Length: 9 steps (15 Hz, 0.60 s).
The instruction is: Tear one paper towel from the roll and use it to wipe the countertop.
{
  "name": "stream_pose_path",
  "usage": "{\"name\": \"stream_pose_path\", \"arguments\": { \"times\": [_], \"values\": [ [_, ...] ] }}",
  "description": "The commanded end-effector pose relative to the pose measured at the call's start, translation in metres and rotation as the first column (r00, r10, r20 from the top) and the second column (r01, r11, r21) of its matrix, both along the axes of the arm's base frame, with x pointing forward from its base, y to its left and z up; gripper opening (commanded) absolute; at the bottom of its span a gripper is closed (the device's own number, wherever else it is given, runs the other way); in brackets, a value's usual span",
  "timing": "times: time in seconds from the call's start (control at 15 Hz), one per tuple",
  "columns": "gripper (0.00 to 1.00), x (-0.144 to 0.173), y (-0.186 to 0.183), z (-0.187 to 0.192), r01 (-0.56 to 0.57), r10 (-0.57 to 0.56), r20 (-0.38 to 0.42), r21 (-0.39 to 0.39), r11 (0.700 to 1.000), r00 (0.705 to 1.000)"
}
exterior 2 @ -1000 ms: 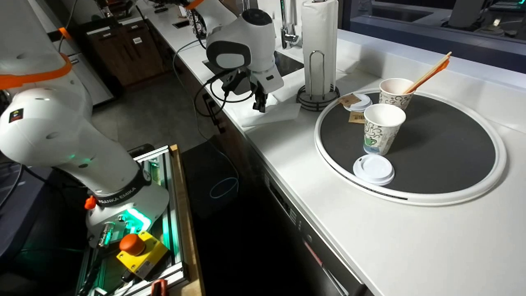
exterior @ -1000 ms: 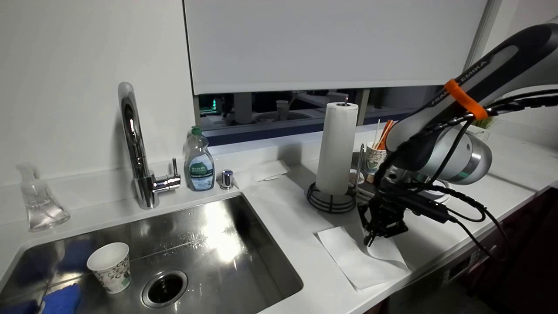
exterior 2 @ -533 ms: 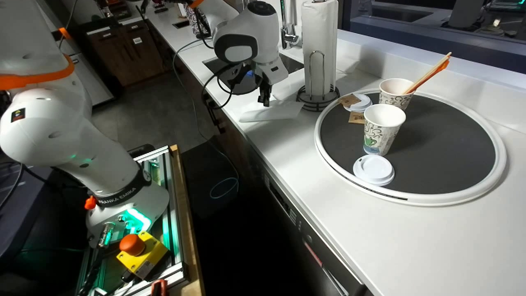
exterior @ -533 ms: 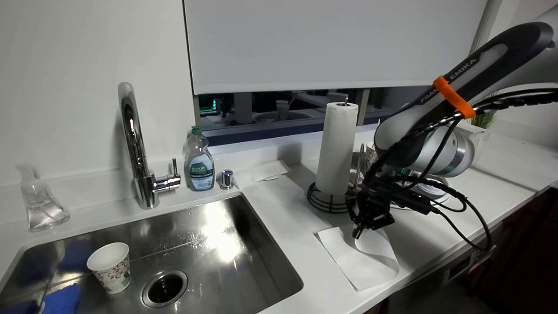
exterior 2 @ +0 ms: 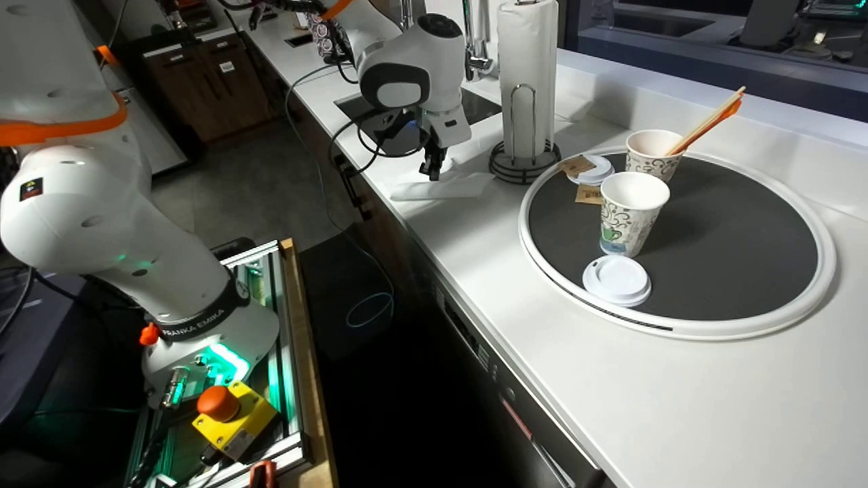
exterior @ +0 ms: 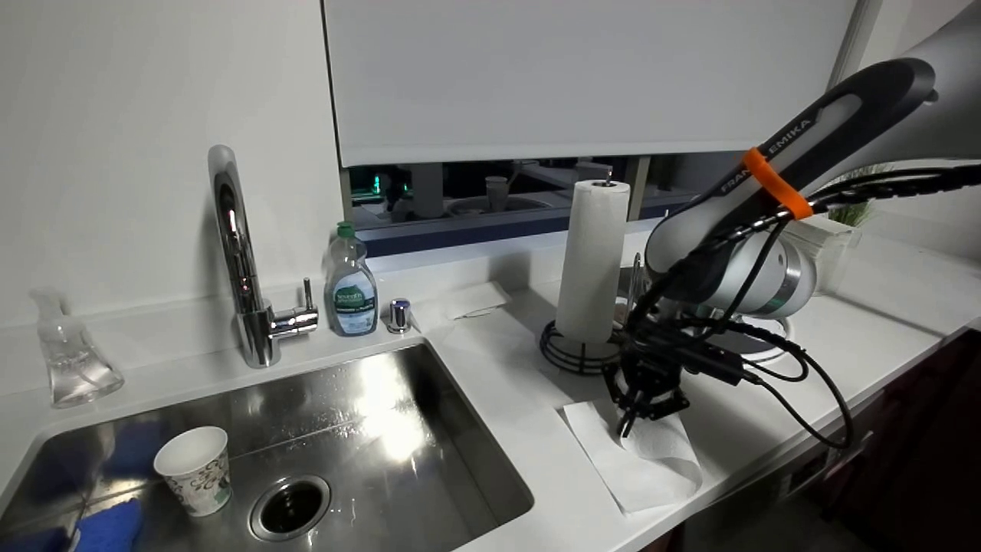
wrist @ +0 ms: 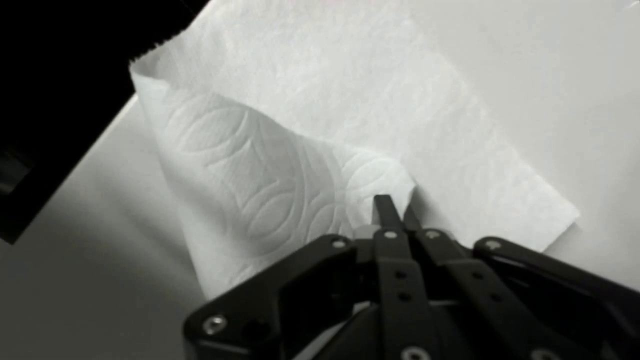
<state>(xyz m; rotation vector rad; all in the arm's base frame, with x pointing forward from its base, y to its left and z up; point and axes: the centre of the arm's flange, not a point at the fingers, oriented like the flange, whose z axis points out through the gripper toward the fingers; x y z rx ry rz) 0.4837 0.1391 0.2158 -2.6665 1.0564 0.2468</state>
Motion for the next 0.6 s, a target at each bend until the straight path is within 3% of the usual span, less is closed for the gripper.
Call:
{"name": "stream_pose_path", "arguments": {
  "times": [0.0,0.27,0.53],
  "values": [
    [0.0,-0.047,-0.051,-0.01,0.176,-0.179,-0.05,-0.062,0.982,0.983],
    [0.0,-0.074,-0.127,-0.011,0.362,-0.37,-0.046,-0.121,0.924,0.928],
    [0.0,-0.077,-0.19,-0.012,0.531,-0.546,-0.054,-0.176,0.829,0.836]
  ]
}}
